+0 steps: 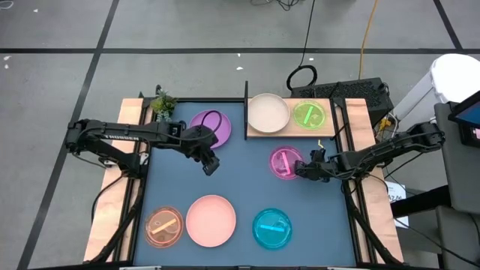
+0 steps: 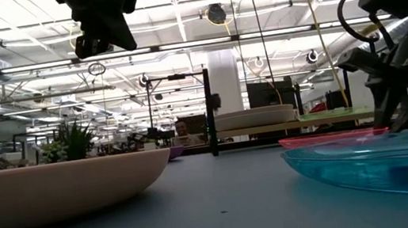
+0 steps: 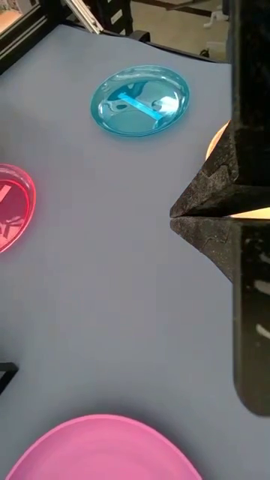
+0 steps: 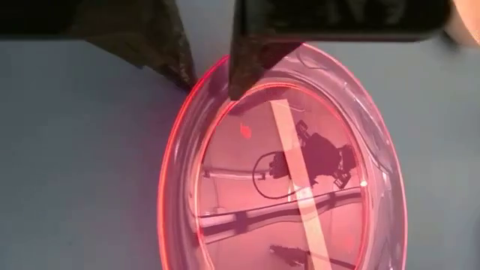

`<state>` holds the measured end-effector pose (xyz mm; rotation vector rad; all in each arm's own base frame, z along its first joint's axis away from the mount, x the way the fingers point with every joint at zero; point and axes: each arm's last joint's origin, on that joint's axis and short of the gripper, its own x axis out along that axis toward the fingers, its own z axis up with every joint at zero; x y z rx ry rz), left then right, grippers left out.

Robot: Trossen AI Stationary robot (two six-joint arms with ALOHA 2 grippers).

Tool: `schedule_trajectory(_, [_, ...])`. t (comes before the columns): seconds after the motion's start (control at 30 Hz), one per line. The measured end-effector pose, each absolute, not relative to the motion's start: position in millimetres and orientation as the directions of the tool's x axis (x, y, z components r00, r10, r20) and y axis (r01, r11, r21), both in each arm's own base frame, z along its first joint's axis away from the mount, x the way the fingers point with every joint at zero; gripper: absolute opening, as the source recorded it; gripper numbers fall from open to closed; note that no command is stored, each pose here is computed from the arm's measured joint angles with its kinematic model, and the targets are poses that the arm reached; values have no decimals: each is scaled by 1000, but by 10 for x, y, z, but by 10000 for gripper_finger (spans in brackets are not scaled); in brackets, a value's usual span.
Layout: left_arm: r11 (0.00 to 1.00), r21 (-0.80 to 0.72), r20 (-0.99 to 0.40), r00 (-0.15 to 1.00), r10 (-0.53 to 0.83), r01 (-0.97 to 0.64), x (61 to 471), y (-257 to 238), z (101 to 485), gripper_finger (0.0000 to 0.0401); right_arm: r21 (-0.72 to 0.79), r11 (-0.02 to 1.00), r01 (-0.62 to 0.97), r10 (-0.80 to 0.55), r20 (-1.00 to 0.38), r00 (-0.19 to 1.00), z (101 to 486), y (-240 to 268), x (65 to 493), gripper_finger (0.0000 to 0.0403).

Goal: Place and stack plates onto a shelf
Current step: Stack the pink plate on top of the green plate on the shelf

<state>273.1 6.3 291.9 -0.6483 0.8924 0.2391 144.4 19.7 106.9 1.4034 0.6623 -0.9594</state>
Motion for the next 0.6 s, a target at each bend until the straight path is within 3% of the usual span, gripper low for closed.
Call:
schedule_trajectory(0.13, [786,-416,-784,618,-57,-456,2732,66,2919,4,499,-90,862,-162,-861,482,1063,195,1435,9])
schedule_trajectory(0.33, [791,-406,-785,618,-45,-458,2732,69,2919,4,543,-76,836,-136,-836,531,1096,204,1468,2])
schedule_trajectory(0.6, [775,-418,-781,624,-40,-474,2738,50,2923,4,656,1,755,-77,-752,654,1448,279,1646,0])
